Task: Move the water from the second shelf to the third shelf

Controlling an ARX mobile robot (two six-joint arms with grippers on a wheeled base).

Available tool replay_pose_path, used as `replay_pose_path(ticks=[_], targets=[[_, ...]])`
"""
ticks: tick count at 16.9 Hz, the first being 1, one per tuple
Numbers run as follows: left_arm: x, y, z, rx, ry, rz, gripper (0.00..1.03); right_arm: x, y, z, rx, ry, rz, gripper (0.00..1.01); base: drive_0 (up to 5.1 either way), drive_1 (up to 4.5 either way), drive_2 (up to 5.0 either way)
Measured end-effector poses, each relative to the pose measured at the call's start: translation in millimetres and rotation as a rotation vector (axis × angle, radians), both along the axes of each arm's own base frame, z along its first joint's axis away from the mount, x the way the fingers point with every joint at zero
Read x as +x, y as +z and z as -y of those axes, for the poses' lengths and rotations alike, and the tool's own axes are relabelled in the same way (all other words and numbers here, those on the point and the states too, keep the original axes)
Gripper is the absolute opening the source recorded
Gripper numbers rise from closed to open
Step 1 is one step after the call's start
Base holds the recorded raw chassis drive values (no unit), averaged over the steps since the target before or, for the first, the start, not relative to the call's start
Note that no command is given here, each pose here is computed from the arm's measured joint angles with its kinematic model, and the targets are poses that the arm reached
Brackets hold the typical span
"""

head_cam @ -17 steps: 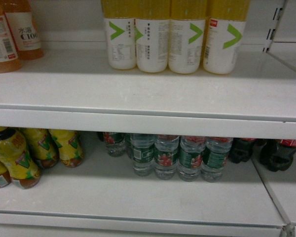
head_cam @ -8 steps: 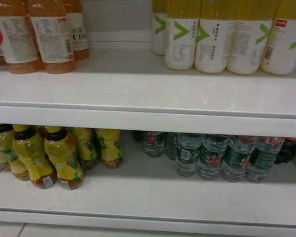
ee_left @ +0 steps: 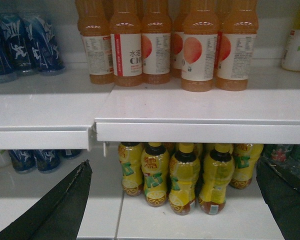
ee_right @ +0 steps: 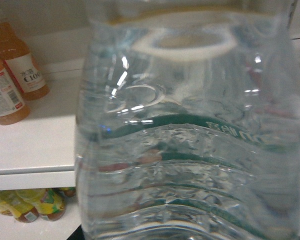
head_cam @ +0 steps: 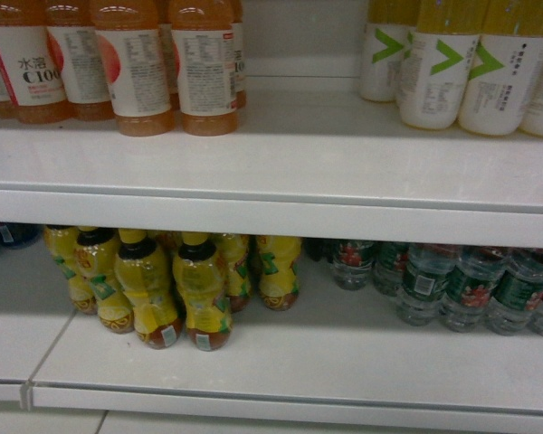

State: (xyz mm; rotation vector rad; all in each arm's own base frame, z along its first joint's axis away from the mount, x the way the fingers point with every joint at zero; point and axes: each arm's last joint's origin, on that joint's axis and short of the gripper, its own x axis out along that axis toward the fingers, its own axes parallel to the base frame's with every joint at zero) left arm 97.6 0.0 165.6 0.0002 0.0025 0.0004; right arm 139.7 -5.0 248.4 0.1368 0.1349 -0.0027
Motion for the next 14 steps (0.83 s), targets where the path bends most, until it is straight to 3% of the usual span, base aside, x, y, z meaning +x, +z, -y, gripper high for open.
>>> replay_pose_path(ticks=[14], targets=[[0.0, 0.1, 0.0, 0.000, 0.000, 0.001, 0.98, -0.1, 0.2, 0.0, 0.000, 0.000, 0.003, 0.43, -4.6, 2.22, 2.2]])
